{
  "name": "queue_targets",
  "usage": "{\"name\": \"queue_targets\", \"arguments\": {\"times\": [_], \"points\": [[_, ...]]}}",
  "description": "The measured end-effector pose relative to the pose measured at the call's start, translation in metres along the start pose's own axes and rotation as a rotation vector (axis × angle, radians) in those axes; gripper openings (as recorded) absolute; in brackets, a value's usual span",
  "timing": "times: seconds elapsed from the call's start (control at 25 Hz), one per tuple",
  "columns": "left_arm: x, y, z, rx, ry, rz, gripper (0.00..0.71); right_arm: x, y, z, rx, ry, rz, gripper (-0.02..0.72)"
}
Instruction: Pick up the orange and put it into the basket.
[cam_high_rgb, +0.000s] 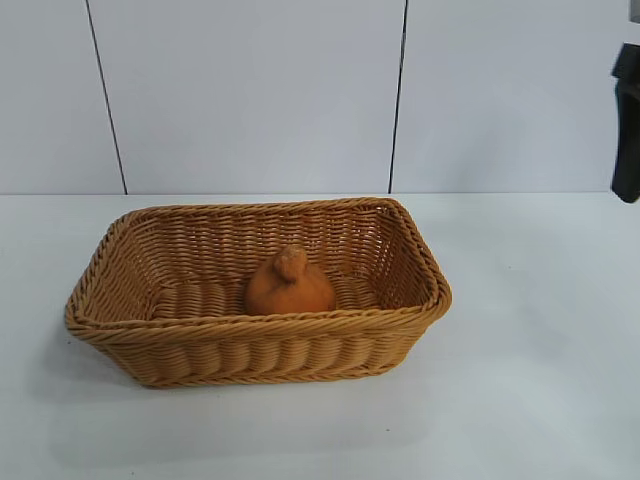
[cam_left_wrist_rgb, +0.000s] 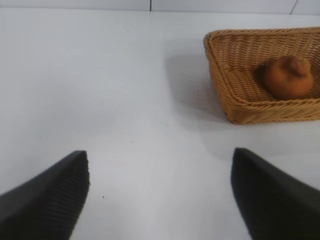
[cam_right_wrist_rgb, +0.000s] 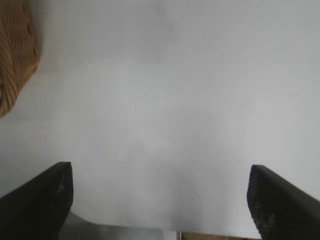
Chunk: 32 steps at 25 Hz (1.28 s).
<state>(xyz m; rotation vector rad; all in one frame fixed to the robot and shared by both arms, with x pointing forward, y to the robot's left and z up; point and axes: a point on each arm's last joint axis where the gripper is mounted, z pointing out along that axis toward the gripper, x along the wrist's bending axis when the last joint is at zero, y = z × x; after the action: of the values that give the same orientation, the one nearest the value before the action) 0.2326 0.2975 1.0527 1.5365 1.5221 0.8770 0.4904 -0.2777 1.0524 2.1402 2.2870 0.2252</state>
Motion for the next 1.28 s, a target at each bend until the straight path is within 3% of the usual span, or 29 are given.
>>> {"name": "queue_targets", "arguments": {"times": [0.12,0.52,1.12,1.28], "points": [[0.0,0.0,0.0,0.0,0.0,0.0,0.558,0.001,-0.042,-0.002,-0.014,-0.002,-0.006,0.652],[0.0,0.0,0.0,0.0,0.0,0.0,0.558,-0.003,-0.153,0.018,-0.295,-0.042,-0.061,0.652],[0.0,0.0,0.0,0.0,0.0,0.0,0.558,0.003,-0.238,-0.026,-0.918,-0.063,-0.111,0.652],[0.0,0.0,0.0,0.0,0.0,0.0,0.558,0.003,-0.254,-0.027,-1.016,-0.064,-0.119,0.652]]}}
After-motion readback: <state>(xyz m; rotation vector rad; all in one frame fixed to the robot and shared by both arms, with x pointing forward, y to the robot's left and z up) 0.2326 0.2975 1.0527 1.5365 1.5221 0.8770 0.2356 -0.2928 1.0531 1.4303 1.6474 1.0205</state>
